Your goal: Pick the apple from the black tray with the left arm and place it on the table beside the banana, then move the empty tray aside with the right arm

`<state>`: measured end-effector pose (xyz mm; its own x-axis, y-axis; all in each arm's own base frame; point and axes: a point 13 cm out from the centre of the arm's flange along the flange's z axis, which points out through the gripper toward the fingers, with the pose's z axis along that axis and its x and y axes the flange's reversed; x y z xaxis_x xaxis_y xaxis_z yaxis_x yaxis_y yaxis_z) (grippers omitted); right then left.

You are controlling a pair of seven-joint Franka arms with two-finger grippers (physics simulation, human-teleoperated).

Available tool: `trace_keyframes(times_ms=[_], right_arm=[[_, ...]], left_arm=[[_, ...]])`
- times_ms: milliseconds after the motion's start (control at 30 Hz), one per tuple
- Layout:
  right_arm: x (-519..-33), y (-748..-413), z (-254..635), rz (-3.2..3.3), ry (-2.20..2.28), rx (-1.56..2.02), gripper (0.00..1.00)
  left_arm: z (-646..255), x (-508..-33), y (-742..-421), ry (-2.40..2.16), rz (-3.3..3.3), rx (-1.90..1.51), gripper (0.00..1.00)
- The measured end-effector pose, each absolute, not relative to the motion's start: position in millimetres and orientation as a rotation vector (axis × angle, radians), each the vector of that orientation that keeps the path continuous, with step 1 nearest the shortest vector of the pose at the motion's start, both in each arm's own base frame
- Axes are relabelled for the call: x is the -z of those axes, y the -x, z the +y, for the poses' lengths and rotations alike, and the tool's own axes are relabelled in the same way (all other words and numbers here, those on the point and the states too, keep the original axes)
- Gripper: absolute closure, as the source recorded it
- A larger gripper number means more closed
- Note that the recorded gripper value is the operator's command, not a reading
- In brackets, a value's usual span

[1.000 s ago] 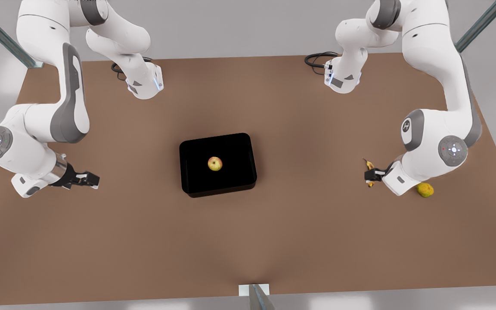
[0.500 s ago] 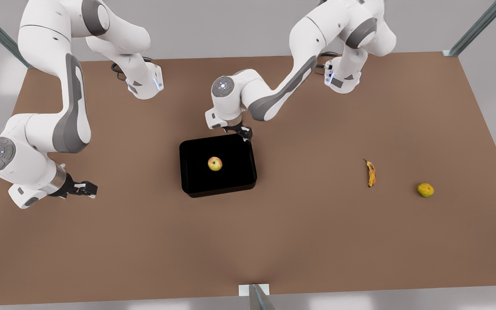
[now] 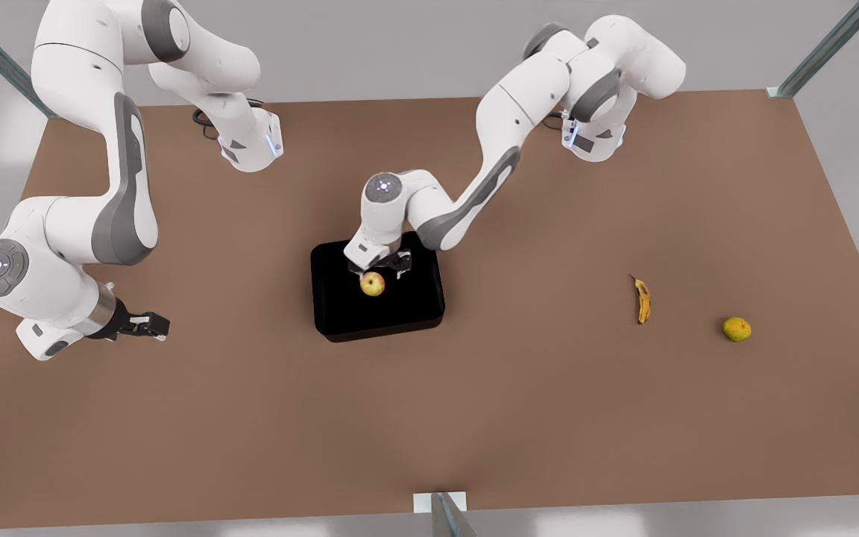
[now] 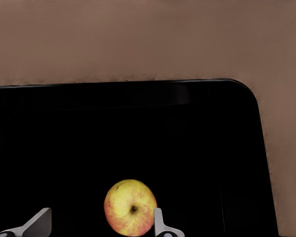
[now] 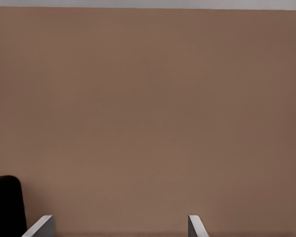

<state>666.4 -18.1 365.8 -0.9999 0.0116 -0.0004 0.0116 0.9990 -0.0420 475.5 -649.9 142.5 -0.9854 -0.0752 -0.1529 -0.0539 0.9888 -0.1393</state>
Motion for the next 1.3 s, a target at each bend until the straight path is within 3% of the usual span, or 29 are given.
trace_keyframes(times_ms=[133,267,1300], right_arm=[[-365.7,-666.2,-18.1,3.141,-0.019,0.066,0.00],[-365.7,-666.1,-18.1,3.142,-0.020,0.066,0.00],[-364.6,-666.2,-13.4,3.144,-0.012,0.068,0.00]], left_arm=[[-670.6,-140.1,-485.3,0.164,2.944,0.232,0.00],[-665.0,-111.7,-464.8,0.157,2.953,0.142,0.00],[-668.3,-48.5,-458.5,0.293,2.906,0.050,0.00]])
